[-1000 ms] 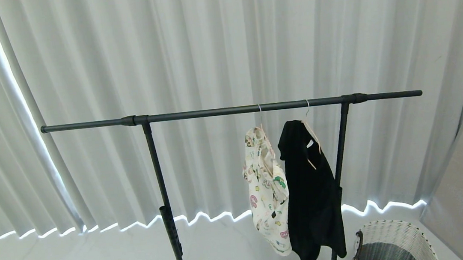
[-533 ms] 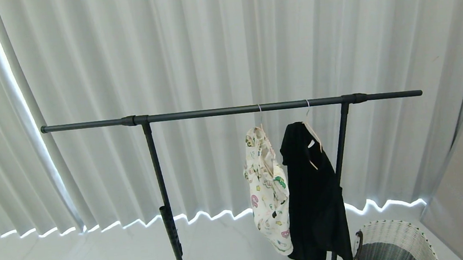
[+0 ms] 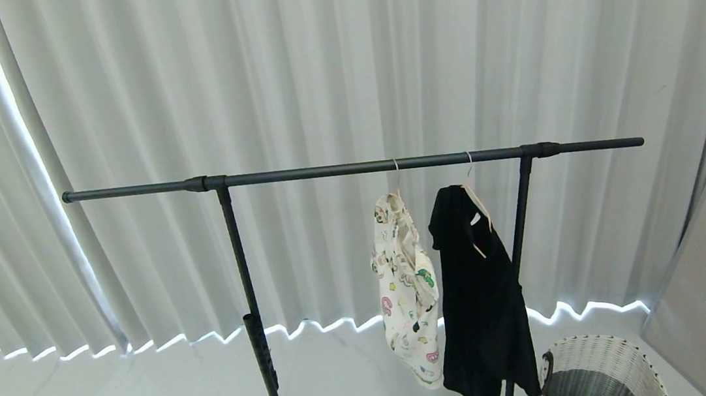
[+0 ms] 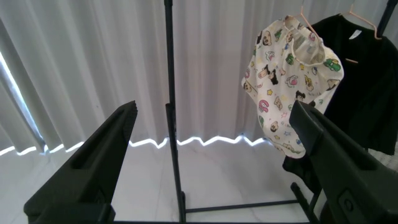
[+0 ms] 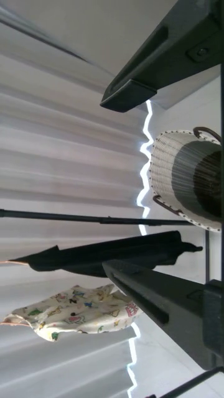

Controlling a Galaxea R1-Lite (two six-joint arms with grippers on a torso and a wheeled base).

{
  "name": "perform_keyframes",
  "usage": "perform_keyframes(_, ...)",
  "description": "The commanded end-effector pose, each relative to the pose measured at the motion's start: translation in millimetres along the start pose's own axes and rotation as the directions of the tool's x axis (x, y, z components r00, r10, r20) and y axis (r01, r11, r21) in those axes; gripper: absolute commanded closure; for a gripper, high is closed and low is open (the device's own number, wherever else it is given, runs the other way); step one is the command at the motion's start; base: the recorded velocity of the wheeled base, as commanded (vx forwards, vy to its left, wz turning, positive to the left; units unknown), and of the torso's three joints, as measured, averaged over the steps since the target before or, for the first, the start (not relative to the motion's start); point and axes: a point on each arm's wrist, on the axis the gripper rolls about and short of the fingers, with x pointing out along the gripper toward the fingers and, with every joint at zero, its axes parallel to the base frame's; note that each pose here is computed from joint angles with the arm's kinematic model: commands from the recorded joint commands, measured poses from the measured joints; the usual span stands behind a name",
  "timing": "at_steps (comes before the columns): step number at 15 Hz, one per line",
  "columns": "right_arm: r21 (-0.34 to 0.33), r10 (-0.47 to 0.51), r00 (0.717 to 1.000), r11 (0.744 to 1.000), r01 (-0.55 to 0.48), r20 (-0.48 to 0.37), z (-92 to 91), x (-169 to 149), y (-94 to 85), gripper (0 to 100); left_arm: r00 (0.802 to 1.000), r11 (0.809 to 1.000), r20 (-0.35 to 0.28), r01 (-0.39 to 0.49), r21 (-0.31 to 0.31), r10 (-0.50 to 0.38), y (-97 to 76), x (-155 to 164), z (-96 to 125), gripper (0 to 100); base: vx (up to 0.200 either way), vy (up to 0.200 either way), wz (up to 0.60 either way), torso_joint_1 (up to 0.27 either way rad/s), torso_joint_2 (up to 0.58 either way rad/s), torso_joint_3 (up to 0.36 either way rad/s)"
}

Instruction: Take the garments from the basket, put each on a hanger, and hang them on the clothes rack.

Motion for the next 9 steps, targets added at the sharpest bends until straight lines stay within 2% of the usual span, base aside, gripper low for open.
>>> perform_keyframes(1, -0.001, 0.001, 1.000, 1.000, -0.001, 0.002, -0.1, -0.2, 0.0, 0, 1.000, 1.000, 0.000, 0.000, -0.002, 0.000, 0.0, 0.0, -0.1, 0, 0.000, 0.000, 0.00, 0.000, 0.00, 0.000)
perform_keyframes(9, -0.001, 0.001, 1.000, 1.000, -0.001, 0.002, -0.1, -0.2, 0.0, 0, 1.000, 1.000, 0.000, 0.000, 0.000, 0.000, 0.0, 0.0, -0.1, 0, 0.000, 0.000, 0.00, 0.000, 0.00, 0.000)
